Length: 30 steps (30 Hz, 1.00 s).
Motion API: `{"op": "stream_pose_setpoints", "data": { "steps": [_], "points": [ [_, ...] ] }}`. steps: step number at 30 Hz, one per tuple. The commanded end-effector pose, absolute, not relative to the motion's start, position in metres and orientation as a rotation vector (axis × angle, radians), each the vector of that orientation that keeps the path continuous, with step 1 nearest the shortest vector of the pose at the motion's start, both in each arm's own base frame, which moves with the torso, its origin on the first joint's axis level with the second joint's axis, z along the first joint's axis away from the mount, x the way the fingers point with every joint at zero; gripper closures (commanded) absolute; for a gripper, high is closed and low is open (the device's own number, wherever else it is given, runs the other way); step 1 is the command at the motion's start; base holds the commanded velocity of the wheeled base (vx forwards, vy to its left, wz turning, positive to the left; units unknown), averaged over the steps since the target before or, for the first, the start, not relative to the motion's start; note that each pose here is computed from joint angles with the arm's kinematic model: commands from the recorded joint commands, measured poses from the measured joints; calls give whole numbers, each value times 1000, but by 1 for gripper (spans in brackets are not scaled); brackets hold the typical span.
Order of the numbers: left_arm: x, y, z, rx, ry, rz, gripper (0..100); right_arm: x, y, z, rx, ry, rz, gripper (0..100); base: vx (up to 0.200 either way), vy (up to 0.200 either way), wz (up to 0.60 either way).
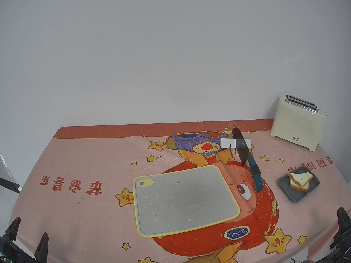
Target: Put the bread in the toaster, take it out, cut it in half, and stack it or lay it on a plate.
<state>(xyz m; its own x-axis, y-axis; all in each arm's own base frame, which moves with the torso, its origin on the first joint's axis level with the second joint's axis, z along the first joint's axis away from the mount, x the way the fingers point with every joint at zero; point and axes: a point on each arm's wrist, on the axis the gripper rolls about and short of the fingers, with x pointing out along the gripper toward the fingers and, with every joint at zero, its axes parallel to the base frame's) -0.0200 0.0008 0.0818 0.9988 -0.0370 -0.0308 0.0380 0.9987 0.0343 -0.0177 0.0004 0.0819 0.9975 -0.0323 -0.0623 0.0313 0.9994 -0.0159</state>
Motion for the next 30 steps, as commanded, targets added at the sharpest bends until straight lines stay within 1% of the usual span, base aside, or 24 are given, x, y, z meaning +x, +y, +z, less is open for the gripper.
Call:
{"op": "stream_pose_setpoints", "data": {
  "steps": [1,5,10,13,30],
  "points": [
    [-23,0,76,63,-6,-44,0,-23,1,76,-29,-2,32,100,0,0,0],
    [-23,0,76,75,-7,-52,0,-23,1,76,-31,0,32,100,0,0,0],
    [-23,0,76,57,1,-32,0,-23,0,76,-21,0,15,100,0,0,0],
    [-23,0,76,17,3,-29,0,-23,0,76,-18,-1,-8,100,0,0,0],
    [-23,0,76,15,3,-29,0,-23,0,76,-15,-3,-2,100,0,0,0]
  ]
}}
